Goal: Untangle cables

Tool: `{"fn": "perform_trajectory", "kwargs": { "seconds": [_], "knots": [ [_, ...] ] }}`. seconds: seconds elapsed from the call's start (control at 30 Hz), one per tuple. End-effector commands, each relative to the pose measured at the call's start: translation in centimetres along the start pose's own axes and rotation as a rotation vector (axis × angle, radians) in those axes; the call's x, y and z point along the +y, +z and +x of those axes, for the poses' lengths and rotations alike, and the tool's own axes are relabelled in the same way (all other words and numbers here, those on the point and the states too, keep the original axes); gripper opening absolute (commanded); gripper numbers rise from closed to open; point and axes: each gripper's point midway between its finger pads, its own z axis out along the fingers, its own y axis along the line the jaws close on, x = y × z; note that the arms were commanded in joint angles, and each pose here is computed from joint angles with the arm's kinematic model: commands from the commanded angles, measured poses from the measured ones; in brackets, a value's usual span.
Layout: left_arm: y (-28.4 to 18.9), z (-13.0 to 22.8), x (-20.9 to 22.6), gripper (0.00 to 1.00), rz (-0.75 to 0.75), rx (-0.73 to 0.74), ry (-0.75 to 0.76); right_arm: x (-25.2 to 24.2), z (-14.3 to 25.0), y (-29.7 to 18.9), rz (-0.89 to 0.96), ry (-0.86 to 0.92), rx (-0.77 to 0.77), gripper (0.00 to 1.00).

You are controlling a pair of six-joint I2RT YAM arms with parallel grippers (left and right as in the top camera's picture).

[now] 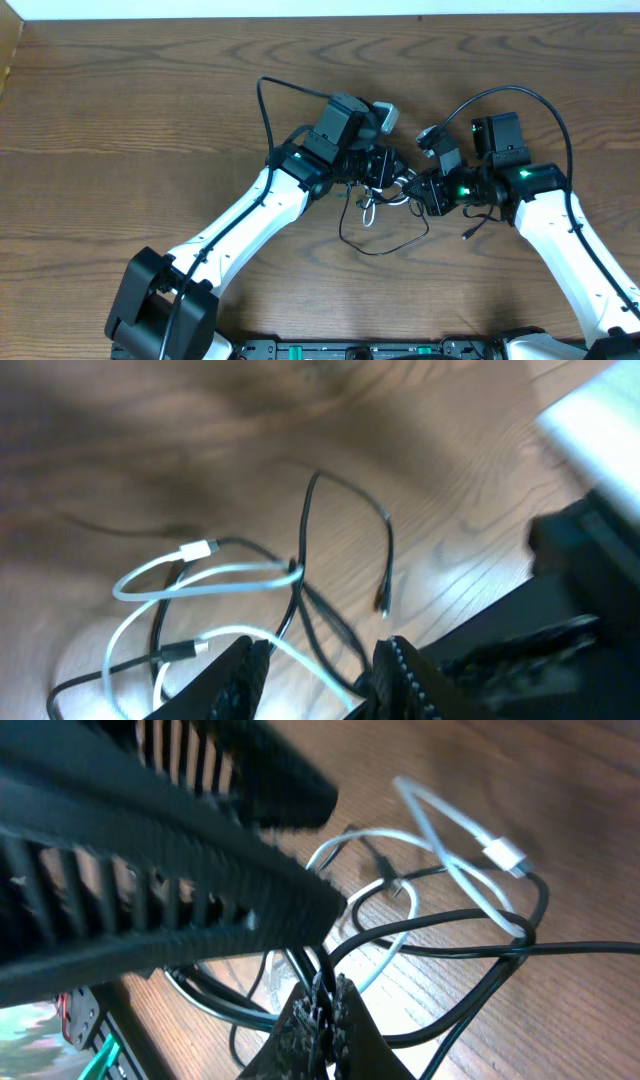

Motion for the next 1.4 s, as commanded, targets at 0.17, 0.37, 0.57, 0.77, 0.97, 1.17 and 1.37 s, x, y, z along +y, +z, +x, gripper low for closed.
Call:
{"fn": "perform_trajectory", "kwargs": {
  "seconds": [0.17, 0.37, 0.57, 0.77, 0.97, 1.17, 1.37],
  "knots": [
    [-0.4, 3.0, 1.2, 0.39, -0.058, 0.112, -0.031, 0.4, -0.4, 0.2, -0.025, -0.050, -0.015, 0.01],
    [-0.5, 3.5, 0.4, 0.35, -0.009, 0.138, -0.038, 0.4, -0.6, 0.2, -0.023, -0.055, -0.022, 0.01],
    [-0.5, 3.1, -1.7, 0.43, 0.108, 0.139, -0.021, 0.4, -0.6, 0.3, -0.023, -0.058, -0.023, 0.01],
    [-0.6, 3.6, -1.8, 0.45, 0.115, 0.160, -0.027, 0.4, -0.6, 0.3, -0.023, -0.058, -0.023, 0.01],
    [-0.6, 4.9, 0.0, 0.45, 0.020, 0.197, -0.025, 0.5, -0.6, 0.3, -0.024, -0.059, -0.024, 0.01],
    [-0.4, 4.7, 1.1, 0.45, -0.040, 0.185, -0.016, 0.5, -0.7, 0.3, -0.025, -0.059, -0.025, 0.01],
    [0.0, 4.6, 1.3, 0.45, -0.086, 0.168, 0.011, 1.2, -0.9, 0.2, -0.069, -0.064, -0.035, 0.01]
  ]
}}
